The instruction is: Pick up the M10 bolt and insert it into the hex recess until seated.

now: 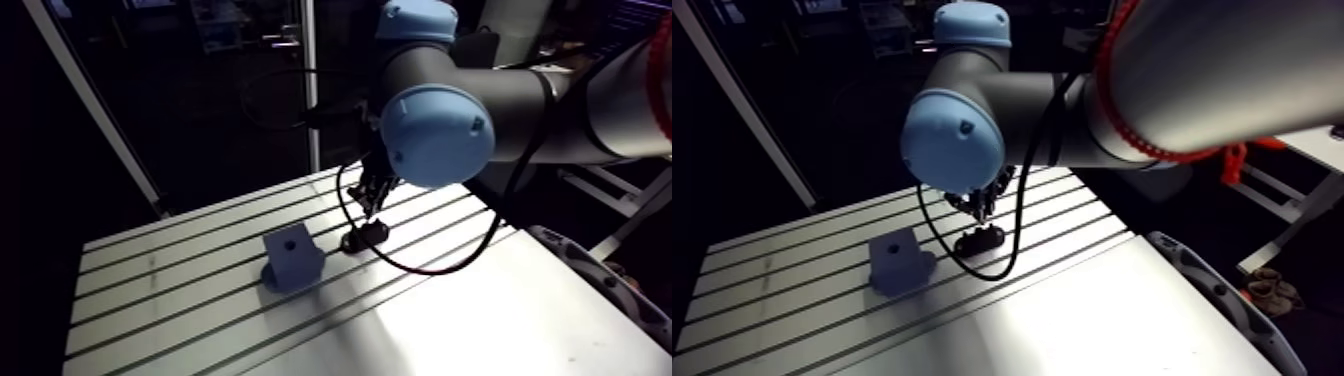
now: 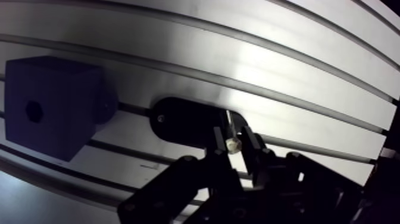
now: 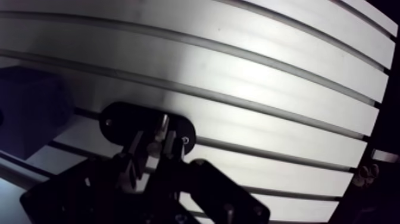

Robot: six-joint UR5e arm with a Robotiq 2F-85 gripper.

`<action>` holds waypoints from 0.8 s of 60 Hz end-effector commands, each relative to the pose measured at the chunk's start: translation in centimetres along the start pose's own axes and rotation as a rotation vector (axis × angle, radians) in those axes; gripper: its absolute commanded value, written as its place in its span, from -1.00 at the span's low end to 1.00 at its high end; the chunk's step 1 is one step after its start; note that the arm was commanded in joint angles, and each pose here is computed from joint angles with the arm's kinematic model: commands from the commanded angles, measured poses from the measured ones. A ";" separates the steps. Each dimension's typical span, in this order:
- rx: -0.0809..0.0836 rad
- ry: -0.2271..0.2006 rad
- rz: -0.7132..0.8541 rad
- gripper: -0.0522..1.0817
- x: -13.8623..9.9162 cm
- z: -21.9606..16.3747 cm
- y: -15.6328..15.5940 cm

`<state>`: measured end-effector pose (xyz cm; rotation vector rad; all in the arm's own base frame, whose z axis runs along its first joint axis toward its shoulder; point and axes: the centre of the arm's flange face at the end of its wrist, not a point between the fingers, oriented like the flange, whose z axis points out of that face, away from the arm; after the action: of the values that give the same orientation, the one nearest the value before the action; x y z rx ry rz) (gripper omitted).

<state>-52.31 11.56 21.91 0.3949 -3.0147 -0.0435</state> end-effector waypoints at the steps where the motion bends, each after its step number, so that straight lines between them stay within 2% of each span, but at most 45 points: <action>1: 0.006 0.023 0.014 0.44 0.9 -2.0 0.0; 9: 0.010 0.023 0.015 0.45 1.6 -3.9 -0.4; 18: 0.013 0.028 -0.021 0.56 3.0 -7.5 -2.0; 24: 0.033 0.009 -0.031 0.64 3.9 -10.5 -3.4; 26: 0.049 -0.015 -0.020 0.71 4.5 -12.0 -4.1; 27: 0.049 -0.015 -0.020 0.71 4.5 -12.0 -4.1; 28: 0.055 -0.028 -0.020 0.72 4.9 -12.5 -4.7; 36: 0.074 -0.062 -0.059 0.77 6.7 -14.7 -7.5; 39: 0.073 -0.075 -0.068 0.77 7.0 -15.1 -7.9; 45: 0.052 -0.129 -0.110 0.78 7.7 -16.2 -9.4; 48: 0.049 -0.142 -0.120 0.78 7.9 -16.5 -9.8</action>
<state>-54.95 5.43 33.62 0.4602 -3.0419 0.0214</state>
